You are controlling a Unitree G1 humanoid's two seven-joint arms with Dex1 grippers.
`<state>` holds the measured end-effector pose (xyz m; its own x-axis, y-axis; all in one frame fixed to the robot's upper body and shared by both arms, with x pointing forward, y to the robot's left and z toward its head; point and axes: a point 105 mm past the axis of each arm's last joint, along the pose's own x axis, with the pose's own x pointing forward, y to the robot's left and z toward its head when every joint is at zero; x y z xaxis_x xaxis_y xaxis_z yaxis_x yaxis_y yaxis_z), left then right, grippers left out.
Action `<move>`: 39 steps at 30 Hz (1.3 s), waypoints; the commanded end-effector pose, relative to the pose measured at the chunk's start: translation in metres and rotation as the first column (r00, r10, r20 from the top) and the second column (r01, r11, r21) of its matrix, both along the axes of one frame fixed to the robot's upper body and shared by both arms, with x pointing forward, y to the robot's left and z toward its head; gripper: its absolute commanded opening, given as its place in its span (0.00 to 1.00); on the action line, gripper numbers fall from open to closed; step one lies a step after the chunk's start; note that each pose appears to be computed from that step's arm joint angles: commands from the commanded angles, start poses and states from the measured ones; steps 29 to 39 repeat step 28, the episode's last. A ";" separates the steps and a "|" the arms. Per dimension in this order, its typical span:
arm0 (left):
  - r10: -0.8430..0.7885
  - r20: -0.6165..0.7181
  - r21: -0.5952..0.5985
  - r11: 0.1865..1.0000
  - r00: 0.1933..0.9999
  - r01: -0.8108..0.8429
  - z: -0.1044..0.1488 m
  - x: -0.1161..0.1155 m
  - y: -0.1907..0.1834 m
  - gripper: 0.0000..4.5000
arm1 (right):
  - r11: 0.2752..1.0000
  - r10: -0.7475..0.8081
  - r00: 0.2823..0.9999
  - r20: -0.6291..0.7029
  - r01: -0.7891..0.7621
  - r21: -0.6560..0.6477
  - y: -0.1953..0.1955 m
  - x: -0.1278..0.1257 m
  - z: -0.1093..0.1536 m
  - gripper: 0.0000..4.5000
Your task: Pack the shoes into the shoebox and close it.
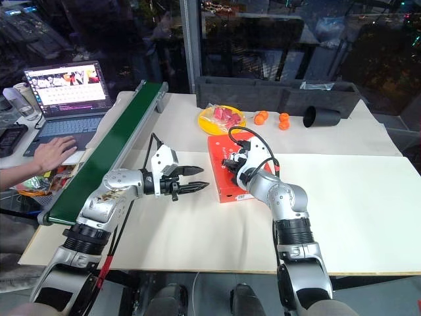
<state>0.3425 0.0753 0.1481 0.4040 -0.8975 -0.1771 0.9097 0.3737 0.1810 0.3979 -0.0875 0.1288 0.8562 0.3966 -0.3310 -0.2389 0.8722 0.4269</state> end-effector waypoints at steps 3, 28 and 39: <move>0.154 0.044 -0.079 0.985 0.987 -0.151 0.018 0.013 0.014 0.55 | 0.998 -0.048 0.999 -0.004 0.048 -0.035 -0.021 -0.001 0.001 0.02; 0.812 -0.188 -0.258 0.502 0.553 -0.825 -0.007 0.053 0.106 0.55 | 0.572 -0.386 0.753 0.532 0.649 -0.502 -0.232 -0.050 0.058 0.02; 0.812 -0.188 -0.258 0.502 0.553 -0.825 -0.007 0.053 0.106 0.55 | 0.572 -0.386 0.753 0.532 0.649 -0.502 -0.232 -0.050 0.058 0.02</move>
